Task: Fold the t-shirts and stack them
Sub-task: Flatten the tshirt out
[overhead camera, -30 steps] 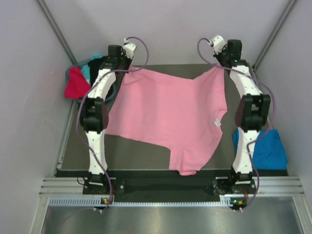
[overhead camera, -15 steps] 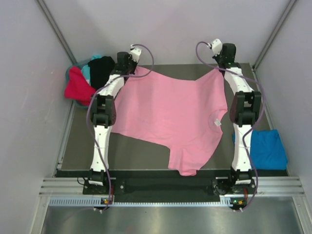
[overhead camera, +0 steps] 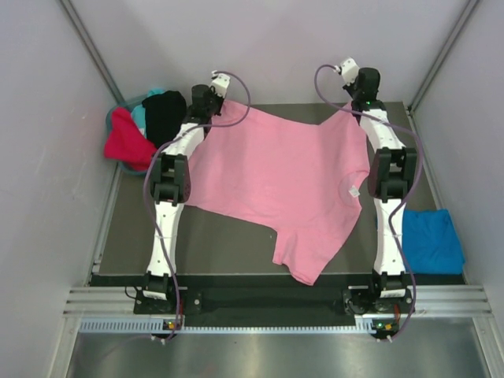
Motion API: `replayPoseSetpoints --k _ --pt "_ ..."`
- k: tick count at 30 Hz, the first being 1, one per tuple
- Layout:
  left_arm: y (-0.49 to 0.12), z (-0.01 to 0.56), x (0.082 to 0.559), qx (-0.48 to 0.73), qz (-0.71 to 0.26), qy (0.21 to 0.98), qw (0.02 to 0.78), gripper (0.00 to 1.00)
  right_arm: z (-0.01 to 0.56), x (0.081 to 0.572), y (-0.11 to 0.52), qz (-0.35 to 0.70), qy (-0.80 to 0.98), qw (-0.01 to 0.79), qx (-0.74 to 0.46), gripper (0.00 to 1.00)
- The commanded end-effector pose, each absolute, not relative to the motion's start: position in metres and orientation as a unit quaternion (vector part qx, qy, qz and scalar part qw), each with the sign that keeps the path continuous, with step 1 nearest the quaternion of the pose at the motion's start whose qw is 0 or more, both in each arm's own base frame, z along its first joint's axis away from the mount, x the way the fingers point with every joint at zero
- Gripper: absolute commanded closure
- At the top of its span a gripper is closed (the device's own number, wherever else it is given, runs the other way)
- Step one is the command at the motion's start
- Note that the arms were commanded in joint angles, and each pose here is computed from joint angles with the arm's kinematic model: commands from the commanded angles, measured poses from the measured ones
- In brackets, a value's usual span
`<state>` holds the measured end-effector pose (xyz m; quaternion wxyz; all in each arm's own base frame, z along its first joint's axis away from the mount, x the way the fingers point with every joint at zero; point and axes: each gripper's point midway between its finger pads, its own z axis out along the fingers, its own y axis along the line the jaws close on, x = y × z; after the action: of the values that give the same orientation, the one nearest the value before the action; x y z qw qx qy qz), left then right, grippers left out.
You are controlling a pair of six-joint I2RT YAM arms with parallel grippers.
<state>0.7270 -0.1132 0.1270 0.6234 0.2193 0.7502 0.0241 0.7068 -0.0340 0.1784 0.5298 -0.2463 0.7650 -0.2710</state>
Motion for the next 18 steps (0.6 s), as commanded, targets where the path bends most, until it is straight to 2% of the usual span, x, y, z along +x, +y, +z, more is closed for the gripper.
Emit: replayPoseSetpoints --k 1,4,8,18 --pt "-0.131 0.215 0.732 0.209 -0.004 0.678 0.705 1.00 0.236 0.703 -0.031 -0.284 0.734 0.572 -0.232 1.00" --pt "-0.150 0.234 0.721 0.226 -0.044 0.673 0.703 1.00 0.245 0.689 -0.026 -0.265 0.741 0.571 -0.235 1.00" --pt "-0.173 0.224 0.706 0.258 -0.078 0.687 0.675 1.00 0.252 0.672 -0.016 -0.224 0.754 0.571 -0.235 1.00" --pt "-0.189 0.223 0.710 0.310 -0.007 0.646 0.697 1.00 0.238 0.655 -0.010 -0.196 0.774 0.555 -0.232 1.00"
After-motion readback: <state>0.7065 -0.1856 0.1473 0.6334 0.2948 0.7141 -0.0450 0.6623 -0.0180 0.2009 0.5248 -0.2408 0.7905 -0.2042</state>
